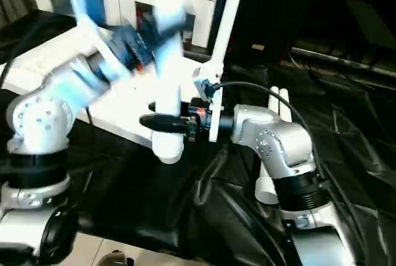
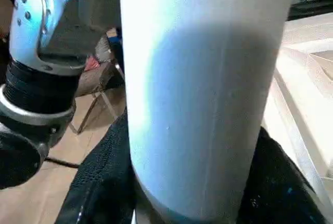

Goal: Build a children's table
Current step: Pick table leg

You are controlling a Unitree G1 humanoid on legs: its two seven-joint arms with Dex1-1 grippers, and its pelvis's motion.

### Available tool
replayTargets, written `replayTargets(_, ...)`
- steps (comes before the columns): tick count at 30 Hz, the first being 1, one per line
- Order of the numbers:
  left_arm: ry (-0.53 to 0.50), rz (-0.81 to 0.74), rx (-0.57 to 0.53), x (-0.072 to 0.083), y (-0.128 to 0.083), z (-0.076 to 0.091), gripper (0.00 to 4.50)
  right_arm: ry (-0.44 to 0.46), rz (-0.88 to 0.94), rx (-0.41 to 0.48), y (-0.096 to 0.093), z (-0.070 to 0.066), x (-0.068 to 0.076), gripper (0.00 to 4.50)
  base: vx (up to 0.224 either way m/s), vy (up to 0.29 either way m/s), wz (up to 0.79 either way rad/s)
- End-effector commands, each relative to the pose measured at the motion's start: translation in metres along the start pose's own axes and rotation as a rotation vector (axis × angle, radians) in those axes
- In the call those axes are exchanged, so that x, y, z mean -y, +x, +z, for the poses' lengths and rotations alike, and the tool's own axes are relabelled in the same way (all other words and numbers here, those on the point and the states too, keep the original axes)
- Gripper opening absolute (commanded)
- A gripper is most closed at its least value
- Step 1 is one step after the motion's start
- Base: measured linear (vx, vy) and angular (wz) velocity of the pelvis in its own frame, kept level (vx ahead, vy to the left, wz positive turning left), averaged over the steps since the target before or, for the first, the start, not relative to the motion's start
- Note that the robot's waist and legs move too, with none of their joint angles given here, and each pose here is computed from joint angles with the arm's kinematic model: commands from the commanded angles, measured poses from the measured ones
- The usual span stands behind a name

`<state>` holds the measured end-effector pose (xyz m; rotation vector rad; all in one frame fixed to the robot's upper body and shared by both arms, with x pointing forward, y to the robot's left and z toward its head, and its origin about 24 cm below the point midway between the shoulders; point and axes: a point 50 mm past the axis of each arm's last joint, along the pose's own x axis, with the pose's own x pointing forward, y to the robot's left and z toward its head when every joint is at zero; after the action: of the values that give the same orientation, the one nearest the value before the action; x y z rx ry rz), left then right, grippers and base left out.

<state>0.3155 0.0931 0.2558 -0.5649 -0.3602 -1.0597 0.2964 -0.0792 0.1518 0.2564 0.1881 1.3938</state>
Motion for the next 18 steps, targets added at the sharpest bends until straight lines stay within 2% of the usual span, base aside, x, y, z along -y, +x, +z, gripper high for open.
replayTargets(1, -0.052, 0.011, 0.081, 0.000, 0.001, 0.007, 3.02, -0.033, -0.022, 0.068, -0.004, 0.010, 0.001, 1.92, 0.000, 0.000, 0.00)
replayTargets(4, -0.163, -0.020, 0.200, 0.004, 0.000, 0.011, 3.02, -0.022, -0.062, 0.119, -0.003, 0.013, 0.004, 1.92, 0.000, 0.000, 0.00)
replayTargets(5, -0.173, -0.025, 0.214, 0.005, 0.000, 0.011, 3.02, -0.017, -0.069, 0.130, -0.003, 0.014, 0.005, 1.92, 0.000, 0.000, 0.00)
replayTargets(9, -0.194, -0.081, 0.215, 0.012, -0.002, 0.005, 3.02, -0.002, -0.080, 0.158, -0.002, 0.014, 0.004, 1.92, 0.000, 0.000, 0.00)
replayTargets(12, -0.245, -0.074, 0.214, 0.011, -0.002, 0.002, 3.02, 0.002, -0.079, 0.169, 0.000, 0.013, 0.002, 1.92, 0.000, 0.000, 0.00)
replayTargets(15, -0.236, 0.011, 0.184, 0.001, -0.001, -0.003, 3.02, 0.002, -0.085, 0.168, 0.000, 0.011, 0.002, 1.92, 0.000, 0.000, 0.00)
replayTargets(16, -0.200, 0.110, 0.094, -0.009, 0.002, -0.010, 3.02, 0.000, -0.090, 0.160, 0.000, 0.010, 0.002, 1.92, 0.000, 0.000, 0.00)
replayTargets(17, -0.200, 0.110, 0.094, -0.009, 0.002, -0.010, 3.02, 0.000, -0.090, 0.160, 0.000, 0.010, 0.002, 1.92, 0.000, 0.000, 0.00)
replayTargets(18, -0.088, 0.172, -0.033, -0.013, 0.005, -0.021, 3.02, -0.006, -0.102, 0.143, 0.000, 0.007, 0.003, 1.92, 0.000, 0.000, 0.00)
